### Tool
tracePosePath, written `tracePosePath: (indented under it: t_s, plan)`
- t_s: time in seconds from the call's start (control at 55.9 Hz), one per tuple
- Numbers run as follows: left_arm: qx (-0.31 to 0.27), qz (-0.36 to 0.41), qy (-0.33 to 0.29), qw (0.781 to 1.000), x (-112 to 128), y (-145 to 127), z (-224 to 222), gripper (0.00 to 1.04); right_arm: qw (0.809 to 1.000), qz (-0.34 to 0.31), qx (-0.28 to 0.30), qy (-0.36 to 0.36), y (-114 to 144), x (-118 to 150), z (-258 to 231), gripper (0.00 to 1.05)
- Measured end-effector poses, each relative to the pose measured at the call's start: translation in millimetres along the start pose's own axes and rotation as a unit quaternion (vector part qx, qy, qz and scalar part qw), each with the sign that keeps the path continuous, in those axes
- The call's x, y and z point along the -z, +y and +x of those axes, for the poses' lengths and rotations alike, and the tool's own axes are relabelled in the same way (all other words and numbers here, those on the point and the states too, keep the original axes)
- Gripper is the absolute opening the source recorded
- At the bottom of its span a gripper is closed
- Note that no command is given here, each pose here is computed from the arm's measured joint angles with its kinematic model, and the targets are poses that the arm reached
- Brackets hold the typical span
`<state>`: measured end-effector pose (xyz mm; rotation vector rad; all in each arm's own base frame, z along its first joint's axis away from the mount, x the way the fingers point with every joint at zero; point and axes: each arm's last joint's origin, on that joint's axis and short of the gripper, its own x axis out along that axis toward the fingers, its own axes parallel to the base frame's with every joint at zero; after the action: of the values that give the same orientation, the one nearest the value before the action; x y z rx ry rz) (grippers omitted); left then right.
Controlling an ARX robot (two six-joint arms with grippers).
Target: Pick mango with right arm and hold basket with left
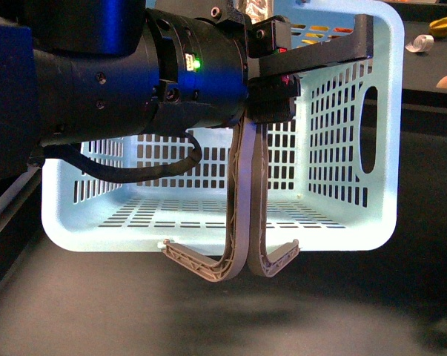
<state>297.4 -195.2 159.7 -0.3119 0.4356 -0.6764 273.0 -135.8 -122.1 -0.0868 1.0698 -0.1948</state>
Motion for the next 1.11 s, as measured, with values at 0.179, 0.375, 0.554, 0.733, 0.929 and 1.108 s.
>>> tracePosePath:
  t_s: [0.179,0.375,0.554,0.733,0.929,1.108]
  plan:
    - [0.0,0.0,0.0,1.0,0,0,0,0.06,1.0,-0.013,0.0,0.003,0,2,-1,0.85]
    - [0.0,0.0,0.0,1.0,0,0,0,0.06,1.0,-0.013,-0.017,0.002,1,6,-9,0.63]
    - [0.0,0.0,0.0,1.0,0,0,0,0.06,0.998,0.002,-0.053,-0.036,3,-8,-42,0.6]
    - [0.0,0.0,0.0,1.0,0,0,0,0.06,0.988,0.025,-0.108,-0.104,14,-39,-89,0.6]
    - [0.0,0.0,0.0,1.0,0,0,0,0.06,0.963,0.049,-0.193,-0.18,37,-78,-156,0.6]
    - [0.0,0.0,0.0,1.0,0,0,0,0.06,0.925,0.037,-0.257,-0.278,73,-119,-232,0.6]
